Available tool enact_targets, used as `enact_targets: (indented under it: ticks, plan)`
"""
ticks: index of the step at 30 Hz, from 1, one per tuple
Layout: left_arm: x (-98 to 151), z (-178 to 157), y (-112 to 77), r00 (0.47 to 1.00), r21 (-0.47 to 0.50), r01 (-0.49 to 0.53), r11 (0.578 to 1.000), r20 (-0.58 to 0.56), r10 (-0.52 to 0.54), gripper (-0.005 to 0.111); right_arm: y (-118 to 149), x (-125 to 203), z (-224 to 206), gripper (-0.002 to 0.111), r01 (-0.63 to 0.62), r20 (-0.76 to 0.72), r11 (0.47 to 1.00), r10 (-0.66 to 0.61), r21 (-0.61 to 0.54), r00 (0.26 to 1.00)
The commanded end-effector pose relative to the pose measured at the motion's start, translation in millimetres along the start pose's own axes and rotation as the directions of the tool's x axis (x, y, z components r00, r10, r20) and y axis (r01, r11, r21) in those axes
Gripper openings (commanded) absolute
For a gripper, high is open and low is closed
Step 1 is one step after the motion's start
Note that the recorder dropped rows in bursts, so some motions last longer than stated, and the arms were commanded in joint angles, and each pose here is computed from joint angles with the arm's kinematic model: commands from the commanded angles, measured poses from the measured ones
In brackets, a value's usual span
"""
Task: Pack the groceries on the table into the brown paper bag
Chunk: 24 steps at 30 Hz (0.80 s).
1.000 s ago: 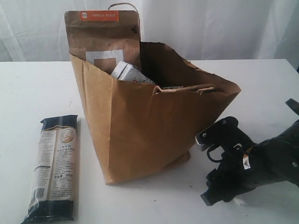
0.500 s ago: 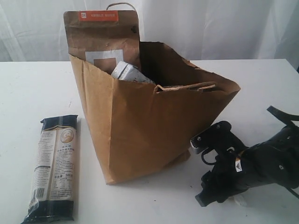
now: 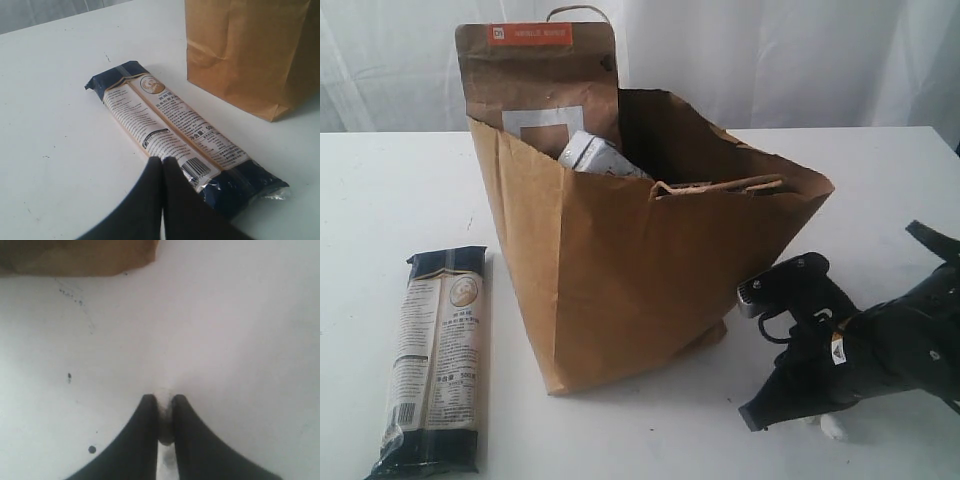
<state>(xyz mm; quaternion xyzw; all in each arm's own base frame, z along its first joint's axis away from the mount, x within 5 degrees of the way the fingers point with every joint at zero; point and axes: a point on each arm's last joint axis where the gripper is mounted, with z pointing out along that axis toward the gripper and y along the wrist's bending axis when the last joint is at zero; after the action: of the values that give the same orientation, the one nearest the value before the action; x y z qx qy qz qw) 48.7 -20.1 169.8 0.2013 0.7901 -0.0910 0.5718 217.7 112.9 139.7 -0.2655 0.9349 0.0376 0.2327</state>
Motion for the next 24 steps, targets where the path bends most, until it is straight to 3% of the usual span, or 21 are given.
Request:
enact_targets:
  ticks: [1,15,24]
  plan:
    - [1,0,0.1,1.0,-0.003,0.008,1.0,0.003,-0.008,0.0,-4,-3,-28,0.0,-0.048,0.054,0.999,0.047,0.012,0.997]
    - [1,0,0.1,1.0,-0.003,0.008,1.0,0.003,-0.008,0.0,-5,10,-131,0.0,-0.107,0.25,0.994,0.1,0.013,0.963]
    - [1,0,0.1,1.0,-0.003,0.008,1.0,0.003,-0.008,0.0,-10,-16,-217,0.0,-0.086,0.417,0.996,0.064,0.033,0.907]
